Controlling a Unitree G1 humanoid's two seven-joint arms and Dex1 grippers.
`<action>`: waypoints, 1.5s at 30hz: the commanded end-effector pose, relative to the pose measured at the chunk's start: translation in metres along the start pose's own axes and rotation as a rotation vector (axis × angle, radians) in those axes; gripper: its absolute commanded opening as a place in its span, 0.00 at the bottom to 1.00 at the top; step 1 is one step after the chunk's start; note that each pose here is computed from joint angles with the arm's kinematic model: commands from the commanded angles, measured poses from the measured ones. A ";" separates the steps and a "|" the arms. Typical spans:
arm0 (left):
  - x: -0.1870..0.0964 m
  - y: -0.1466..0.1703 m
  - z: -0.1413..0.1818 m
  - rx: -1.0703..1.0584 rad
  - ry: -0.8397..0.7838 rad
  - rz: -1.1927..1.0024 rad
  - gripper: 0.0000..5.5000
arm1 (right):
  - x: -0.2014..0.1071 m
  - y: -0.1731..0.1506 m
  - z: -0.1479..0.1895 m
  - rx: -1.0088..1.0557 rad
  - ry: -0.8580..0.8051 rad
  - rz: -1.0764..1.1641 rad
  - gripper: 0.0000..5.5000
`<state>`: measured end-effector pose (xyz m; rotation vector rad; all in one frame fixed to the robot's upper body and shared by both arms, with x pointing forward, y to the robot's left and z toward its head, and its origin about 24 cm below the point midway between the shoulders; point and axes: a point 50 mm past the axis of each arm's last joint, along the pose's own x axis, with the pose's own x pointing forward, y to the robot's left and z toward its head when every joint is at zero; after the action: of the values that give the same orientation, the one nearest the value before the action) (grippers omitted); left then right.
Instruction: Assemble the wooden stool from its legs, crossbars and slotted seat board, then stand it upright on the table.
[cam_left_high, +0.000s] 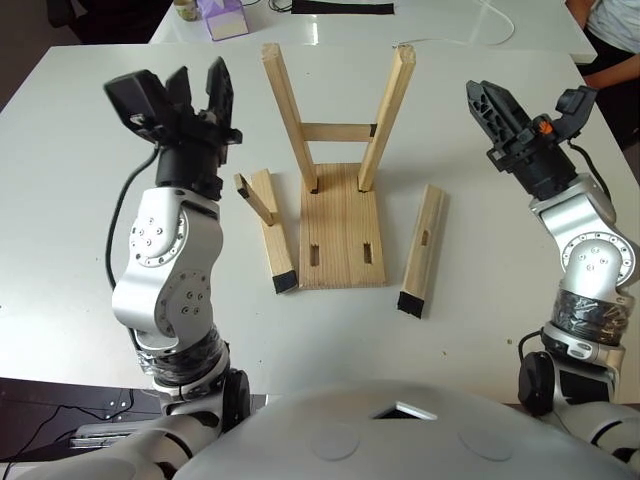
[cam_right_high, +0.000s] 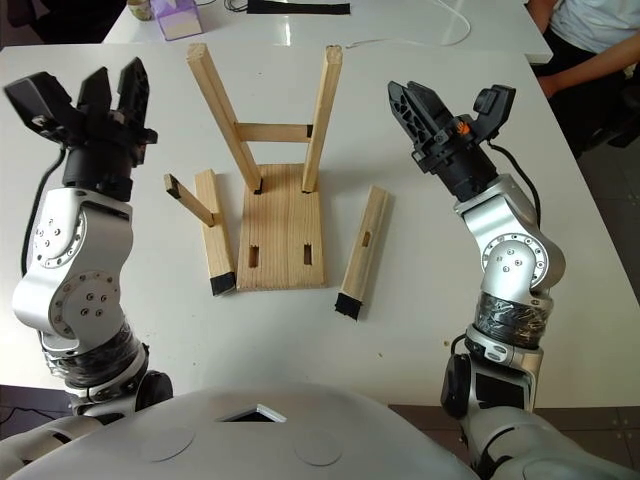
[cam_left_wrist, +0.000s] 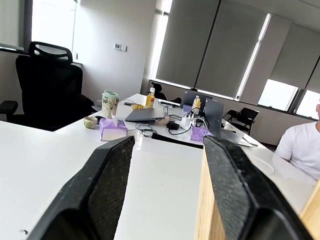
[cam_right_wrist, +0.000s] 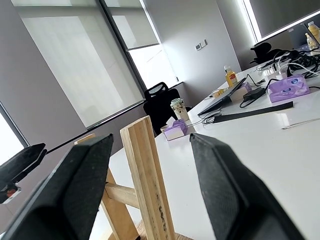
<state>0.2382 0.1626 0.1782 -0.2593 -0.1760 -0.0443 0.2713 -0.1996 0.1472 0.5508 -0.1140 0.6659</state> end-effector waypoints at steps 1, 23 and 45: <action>0.005 0.009 -0.056 -0.028 0.222 0.048 0.47 | 0.004 0.002 -0.007 0.022 0.000 0.004 0.51; -0.074 0.041 -0.025 0.059 0.343 0.232 0.47 | -0.034 0.011 -0.023 0.054 0.000 -0.135 0.51; -0.081 0.000 -0.101 0.018 0.740 0.127 0.65 | -0.015 0.002 -0.022 0.058 0.123 -0.058 0.51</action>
<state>0.1691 0.1377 0.0733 -0.2582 0.5402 -0.0335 0.2534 -0.1977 0.1212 0.5701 0.0461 0.6315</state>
